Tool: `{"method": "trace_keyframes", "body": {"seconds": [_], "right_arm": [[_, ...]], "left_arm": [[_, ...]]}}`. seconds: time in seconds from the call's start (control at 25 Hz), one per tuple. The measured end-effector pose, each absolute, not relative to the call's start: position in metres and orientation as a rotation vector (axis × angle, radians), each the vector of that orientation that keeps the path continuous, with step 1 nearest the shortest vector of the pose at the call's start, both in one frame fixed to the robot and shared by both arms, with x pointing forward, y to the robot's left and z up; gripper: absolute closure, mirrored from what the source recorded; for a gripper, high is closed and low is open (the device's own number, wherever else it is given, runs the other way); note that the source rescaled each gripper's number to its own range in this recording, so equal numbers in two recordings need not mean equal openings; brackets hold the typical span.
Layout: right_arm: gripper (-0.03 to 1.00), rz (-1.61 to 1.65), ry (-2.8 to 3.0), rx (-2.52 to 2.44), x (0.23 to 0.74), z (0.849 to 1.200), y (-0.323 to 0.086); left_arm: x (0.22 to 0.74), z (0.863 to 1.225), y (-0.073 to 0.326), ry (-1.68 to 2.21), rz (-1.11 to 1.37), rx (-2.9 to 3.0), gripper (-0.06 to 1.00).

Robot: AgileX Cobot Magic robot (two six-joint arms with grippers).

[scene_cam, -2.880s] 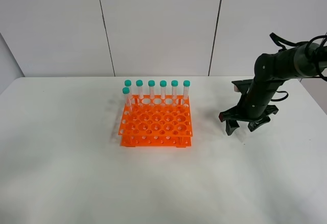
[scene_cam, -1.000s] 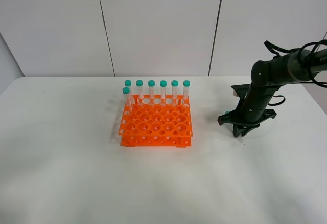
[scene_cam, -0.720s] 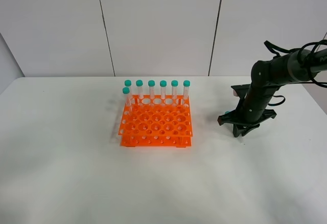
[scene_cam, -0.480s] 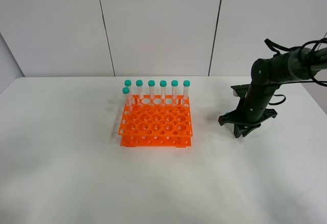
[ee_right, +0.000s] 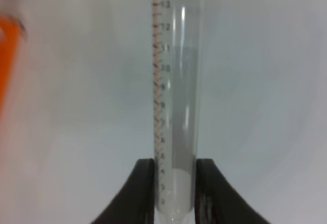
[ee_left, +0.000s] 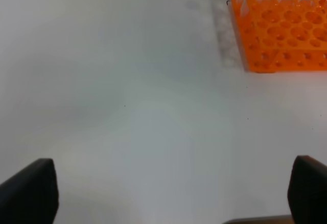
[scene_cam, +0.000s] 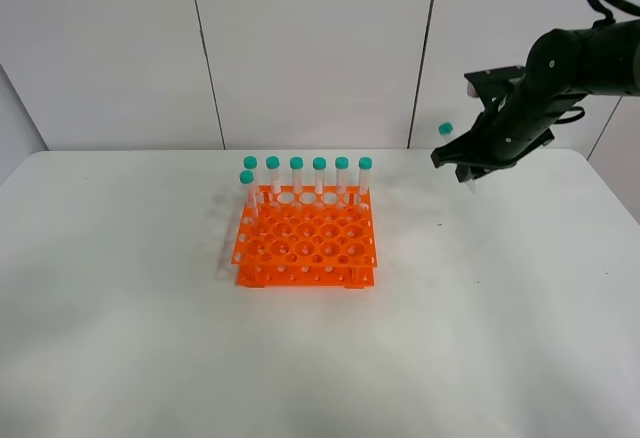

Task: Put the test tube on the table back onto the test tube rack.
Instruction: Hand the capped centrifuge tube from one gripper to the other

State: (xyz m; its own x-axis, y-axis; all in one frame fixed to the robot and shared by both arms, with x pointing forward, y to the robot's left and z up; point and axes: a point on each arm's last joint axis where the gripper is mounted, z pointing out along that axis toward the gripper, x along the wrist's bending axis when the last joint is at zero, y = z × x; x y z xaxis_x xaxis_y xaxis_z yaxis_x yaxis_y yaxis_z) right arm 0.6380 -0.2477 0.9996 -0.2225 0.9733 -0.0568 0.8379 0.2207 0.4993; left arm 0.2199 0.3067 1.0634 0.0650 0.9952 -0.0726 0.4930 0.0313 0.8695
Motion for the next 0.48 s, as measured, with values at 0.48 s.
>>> {"method": "trace_keyframes", "body": {"seconds": [0.48], "right_arm": [[0.95,0.866,2.094,1.236,0.618,1.039,-0.169]], "left_arm": [[0.22,1.063,0.307,1.533,0.819,1.568,-0.06]]}}
